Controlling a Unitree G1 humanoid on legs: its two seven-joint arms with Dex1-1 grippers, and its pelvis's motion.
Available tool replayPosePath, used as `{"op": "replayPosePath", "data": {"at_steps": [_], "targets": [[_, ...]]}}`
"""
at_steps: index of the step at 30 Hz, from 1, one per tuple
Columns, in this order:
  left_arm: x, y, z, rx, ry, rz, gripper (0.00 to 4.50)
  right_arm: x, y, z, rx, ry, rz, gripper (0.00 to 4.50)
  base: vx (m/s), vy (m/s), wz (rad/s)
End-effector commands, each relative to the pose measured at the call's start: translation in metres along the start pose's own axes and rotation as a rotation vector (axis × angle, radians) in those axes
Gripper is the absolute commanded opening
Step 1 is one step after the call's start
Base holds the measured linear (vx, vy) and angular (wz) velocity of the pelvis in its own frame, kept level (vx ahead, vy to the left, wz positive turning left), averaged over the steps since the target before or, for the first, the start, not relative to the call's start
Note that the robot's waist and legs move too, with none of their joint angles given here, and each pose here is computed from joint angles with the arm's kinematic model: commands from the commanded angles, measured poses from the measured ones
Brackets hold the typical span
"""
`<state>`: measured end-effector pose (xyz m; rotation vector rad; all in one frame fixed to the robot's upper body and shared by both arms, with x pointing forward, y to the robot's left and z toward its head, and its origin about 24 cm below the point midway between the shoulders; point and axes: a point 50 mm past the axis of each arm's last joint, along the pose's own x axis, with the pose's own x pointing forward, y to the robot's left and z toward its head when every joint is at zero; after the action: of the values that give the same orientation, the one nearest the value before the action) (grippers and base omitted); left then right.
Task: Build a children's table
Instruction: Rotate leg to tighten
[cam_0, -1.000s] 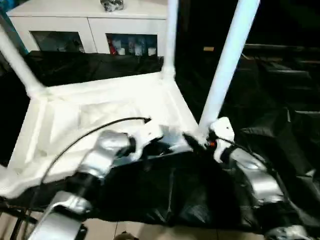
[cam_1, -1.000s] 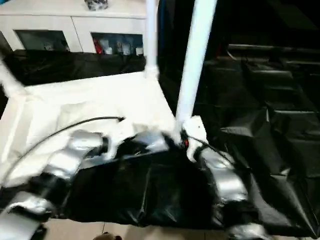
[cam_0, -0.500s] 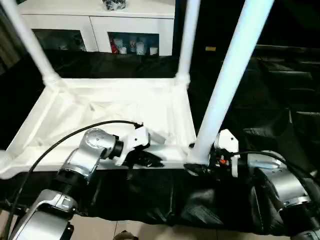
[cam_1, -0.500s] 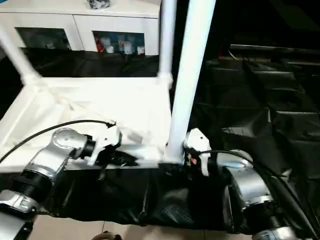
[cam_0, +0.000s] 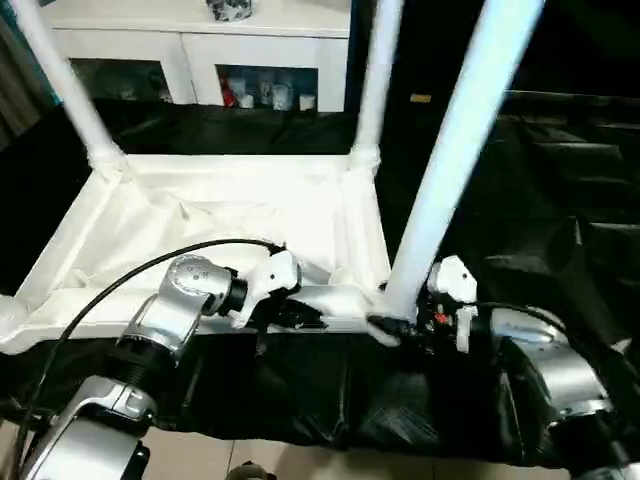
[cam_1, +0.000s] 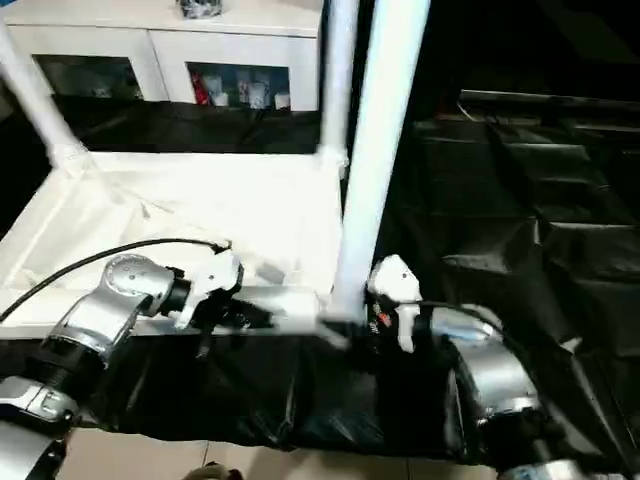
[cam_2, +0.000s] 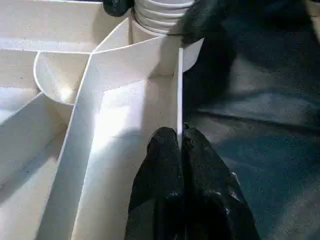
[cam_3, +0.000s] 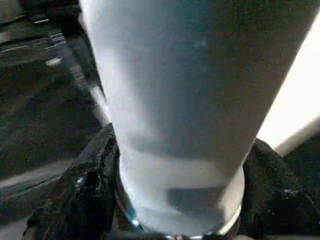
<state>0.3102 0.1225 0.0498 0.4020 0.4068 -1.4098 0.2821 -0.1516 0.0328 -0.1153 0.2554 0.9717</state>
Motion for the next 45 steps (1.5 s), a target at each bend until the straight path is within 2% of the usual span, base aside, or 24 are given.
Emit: {"op": "replayPosePath", "data": {"at_steps": [1, 4, 6, 9, 11, 12, 17, 22, 24, 31, 35, 36, 45], "targets": [[0.021, 0.0, 0.016, 0.019, -0.038, 0.037, 0.0, 0.019, 0.005, -0.002, 0.017, 0.004, -0.079, 2.74, 0.0, 0.0, 0.0], [0.036, 0.001, 0.023, 0.002, -0.052, 0.107, 0.0, 0.029, 0.0, -0.003, 0.082, -0.024, -0.259, 2.74, 0.0, 0.0, 0.0], [0.055, -0.003, 0.031, -0.015, -0.068, 0.16, 0.0, 0.041, 0.003, -0.006, 0.121, -0.021, -0.389, 2.73, 0.0, 0.0, 0.0], [0.06, -0.005, 0.033, -0.027, -0.081, 0.168, 0.0, 0.044, 0.004, -0.007, 0.124, -0.017, -0.426, 2.73, 0.0, 0.0, 0.0], [0.071, -0.01, 0.037, -0.019, -0.098, 0.186, 0.0, 0.054, 0.009, -0.002, 0.122, -0.043, -0.484, 2.73, 0.0, 0.0, 0.0], [0.073, -0.012, 0.037, -0.009, -0.102, 0.187, 0.0, 0.057, 0.011, 0.0, 0.129, -0.065, -0.494, 3.08, 0.0, 0.0, 0.0], [0.073, -0.015, 0.035, 0.003, -0.097, 0.161, 0.0, 0.058, 0.01, 0.005, 0.118, -0.106, -0.518, 3.52, 0.0, 0.0, 0.0], [0.055, -0.01, 0.028, 0.042, -0.085, 0.135, 0.0, 0.046, 0.008, 0.01, 0.072, -0.115, -0.325, 3.99, 0.0, 0.0, 0.0], [0.052, -0.009, 0.028, 0.05, -0.083, 0.127, 0.0, 0.043, 0.008, 0.01, 0.072, -0.109, -0.29, 3.99, 0.0, 0.0, 0.0], [0.023, -0.004, 0.016, 0.094, -0.038, 0.019, 0.0, 0.015, 0.014, 0.005, -0.023, -0.02, 0.065, 3.99, 0.0, 0.0, 0.0], [0.015, -0.003, 0.013, 0.105, -0.022, -0.02, 0.0, 0.01, 0.014, 0.008, -0.061, -0.003, 0.158, 3.99, 0.0, 0.0, 0.0], [0.011, -0.003, 0.012, 0.11, -0.013, -0.04, 0.0, 0.008, 0.014, 0.009, -0.078, 0.008, 0.2, 3.75, 0.0, 0.0, 0.0], [-0.001, -0.002, 0.008, 0.132, 0.018, -0.111, 0.0, 0.004, 0.019, 0.014, -0.103, 0.049, 0.385, 3.15, 0.0, 0.0, 0.0]]}}
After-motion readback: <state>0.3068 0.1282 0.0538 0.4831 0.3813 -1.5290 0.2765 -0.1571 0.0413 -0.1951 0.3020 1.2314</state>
